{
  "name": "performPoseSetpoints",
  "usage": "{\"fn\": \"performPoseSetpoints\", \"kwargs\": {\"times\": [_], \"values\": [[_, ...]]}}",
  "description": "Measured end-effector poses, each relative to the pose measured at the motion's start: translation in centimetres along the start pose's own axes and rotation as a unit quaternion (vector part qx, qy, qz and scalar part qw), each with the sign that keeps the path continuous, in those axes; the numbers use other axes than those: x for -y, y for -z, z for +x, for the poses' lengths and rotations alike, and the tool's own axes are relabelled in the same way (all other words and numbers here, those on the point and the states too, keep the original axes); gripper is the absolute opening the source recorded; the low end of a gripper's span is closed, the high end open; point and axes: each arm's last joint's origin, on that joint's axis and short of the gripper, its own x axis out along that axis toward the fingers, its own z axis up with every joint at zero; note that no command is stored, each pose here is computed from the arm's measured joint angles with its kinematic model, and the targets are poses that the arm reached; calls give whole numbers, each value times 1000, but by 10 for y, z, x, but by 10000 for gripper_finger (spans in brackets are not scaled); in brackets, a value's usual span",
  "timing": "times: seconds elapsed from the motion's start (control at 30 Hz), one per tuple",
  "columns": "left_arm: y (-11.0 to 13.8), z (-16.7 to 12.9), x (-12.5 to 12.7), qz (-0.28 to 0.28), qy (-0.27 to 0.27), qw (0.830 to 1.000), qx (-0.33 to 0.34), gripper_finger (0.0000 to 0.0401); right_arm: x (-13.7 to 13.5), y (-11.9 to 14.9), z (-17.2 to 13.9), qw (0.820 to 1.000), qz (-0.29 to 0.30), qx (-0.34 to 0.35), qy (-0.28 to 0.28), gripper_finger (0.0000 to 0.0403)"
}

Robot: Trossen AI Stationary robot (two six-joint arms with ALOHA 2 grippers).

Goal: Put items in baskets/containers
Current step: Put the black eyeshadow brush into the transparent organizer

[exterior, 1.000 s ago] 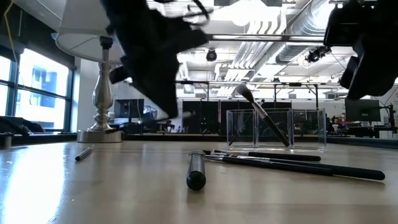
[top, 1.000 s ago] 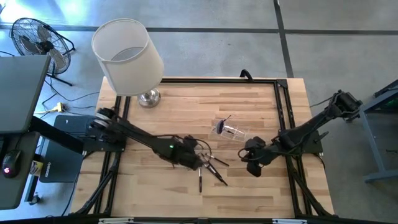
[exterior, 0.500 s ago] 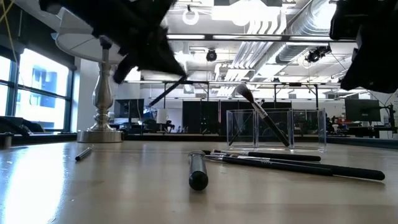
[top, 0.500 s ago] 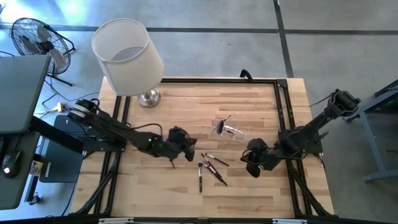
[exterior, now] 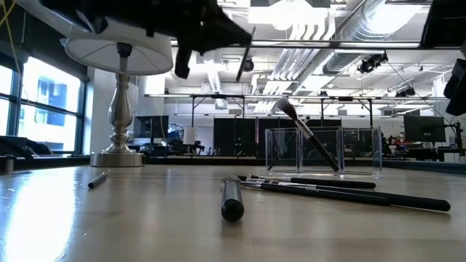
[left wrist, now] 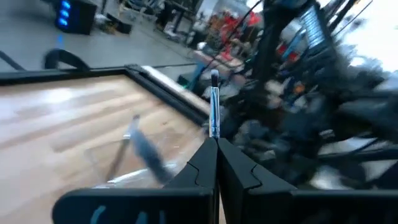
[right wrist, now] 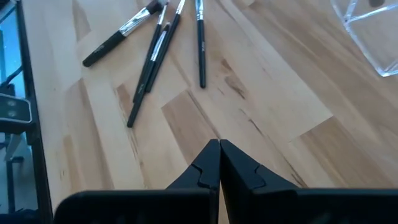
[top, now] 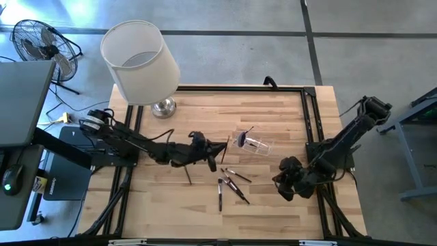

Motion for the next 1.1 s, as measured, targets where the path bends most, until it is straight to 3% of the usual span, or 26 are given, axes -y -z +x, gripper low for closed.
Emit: {"fn": "performPoseSetpoints", "kwargs": {"times": [0.23, 0.4, 0.57, 0.87, 1.1], "values": [[-15, 27, -12, 86, -34, 995, 26, 0, -1, 2, -1, 1000, -30, 1, -2, 1], [-25, 47, -32, 105, -61, 992, 27, 0, 1, 3, -1, 999, -39, -5, 3, 2], [-44, 63, -55, 106, -39, 993, 21, 0, 4, 1, 0, 999, -35, -4, 17, 1], [-65, 77, -93, 113, 1, 994, 7, 0, 9, -12, 6, 998, 38, 31, 44, 2], [-55, 90, -105, 105, 64, 992, 40, 0, 14, -23, 11, 993, 84, 48, 62, 2]]}}
